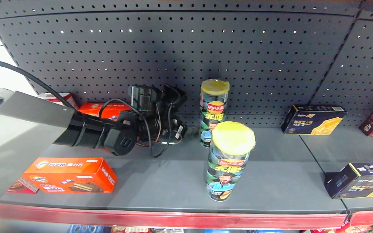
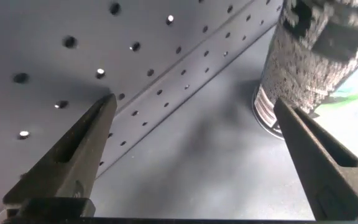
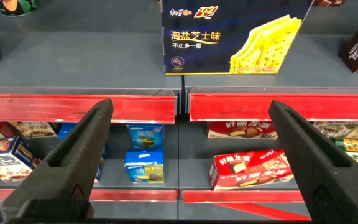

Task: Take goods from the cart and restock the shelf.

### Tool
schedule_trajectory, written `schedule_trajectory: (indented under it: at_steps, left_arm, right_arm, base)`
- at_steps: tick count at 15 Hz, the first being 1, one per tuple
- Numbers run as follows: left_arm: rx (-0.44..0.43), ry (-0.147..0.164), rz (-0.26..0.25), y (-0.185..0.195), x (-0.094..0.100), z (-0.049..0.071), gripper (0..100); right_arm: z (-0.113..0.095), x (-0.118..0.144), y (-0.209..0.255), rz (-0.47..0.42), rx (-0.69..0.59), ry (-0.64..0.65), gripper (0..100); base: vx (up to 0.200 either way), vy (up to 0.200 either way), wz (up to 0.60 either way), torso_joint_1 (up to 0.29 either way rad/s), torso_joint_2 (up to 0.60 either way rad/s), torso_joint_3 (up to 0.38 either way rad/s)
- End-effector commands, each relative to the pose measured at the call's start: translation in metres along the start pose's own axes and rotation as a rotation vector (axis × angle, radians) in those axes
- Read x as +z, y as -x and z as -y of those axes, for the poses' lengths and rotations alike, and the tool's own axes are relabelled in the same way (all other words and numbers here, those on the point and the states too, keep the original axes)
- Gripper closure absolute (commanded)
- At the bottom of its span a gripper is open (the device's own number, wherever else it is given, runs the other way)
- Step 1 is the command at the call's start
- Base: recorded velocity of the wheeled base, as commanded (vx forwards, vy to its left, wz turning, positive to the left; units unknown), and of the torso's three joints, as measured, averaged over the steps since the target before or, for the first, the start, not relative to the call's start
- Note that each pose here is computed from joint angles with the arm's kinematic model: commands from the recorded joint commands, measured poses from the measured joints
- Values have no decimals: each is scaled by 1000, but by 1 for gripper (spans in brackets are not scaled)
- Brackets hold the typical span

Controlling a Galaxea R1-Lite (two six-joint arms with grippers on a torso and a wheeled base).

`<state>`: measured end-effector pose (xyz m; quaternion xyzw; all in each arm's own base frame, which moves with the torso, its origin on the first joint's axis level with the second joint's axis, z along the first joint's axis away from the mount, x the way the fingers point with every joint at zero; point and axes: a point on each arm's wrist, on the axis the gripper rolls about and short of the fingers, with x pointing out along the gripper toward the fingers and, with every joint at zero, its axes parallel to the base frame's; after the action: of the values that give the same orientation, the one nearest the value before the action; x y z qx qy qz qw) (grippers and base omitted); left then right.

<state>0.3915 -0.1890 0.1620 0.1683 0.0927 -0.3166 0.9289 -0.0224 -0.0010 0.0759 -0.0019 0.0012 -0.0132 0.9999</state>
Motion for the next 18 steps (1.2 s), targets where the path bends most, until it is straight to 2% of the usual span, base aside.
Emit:
schedule_trajectory:
  at_steps: [1,4,5,7,8,9,10,11,12,13,14,15,16,17,18]
  left_arm:
    - [28,-5,34,15,15,-5,0]
    - [72,-14,65,65,34,-9,0]
    - [81,9,88,91,41,-4,0]
    - [97,19,105,103,44,-4,0]
    - [161,8,220,157,55,3,0]
    - [176,25,264,179,56,10,0]
    - [189,59,302,201,57,19,0]
    - [236,97,317,227,52,29,0]
    - [271,110,319,258,37,37,0]
    - [259,112,355,287,28,47,0]
    - [272,110,420,315,26,52,0]
    - [272,110,423,317,26,52,0]
    - [303,104,486,366,12,61,0]
    - [314,104,480,377,4,64,0]
    - [458,107,433,413,-34,79,0]
  right_arm:
    - [0,0,0,-1,0,1,0]
    - [0,0,0,1,-1,1,0]
    - [0,0,0,1,0,1,0]
    - [0,0,0,-1,0,1,0]
    - [0,0,0,-1,0,1,0]
    - [0,0,0,-1,0,1,0]
    - [0,0,0,1,-1,1,0]
    - [0,0,0,1,2,1,0]
    - [0,0,0,-1,0,1,0]
    - [0,0,0,1,0,1,0]
    - [0,0,0,-1,0,1,0]
    - [0,0,0,1,-1,1,0]
    - [0,0,0,-1,0,1,0]
    - [0,0,0,1,0,1,0]
    - [0,0,0,1,0,1,0]
  base:
    - [0,0,0,0,0,0]
    - [0,0,0,0,0,0]
    - [0,0,0,0,0,0]
    - [0,0,0,0,0,0]
    - [0,0,0,0,0,0]
    - [0,0,0,0,0,0]
    - [0,0,0,0,0,0]
    - [0,0,0,0,0,0]
    - [0,0,0,0,0,0]
    - [0,0,0,0,0,0]
    - [0,0,0,0,0,0]
    - [0,0,0,0,0,0]
    - [0,0,0,0,0,0]
    - [0,0,0,0,0,0]
    - [0,0,0,0,0,0]
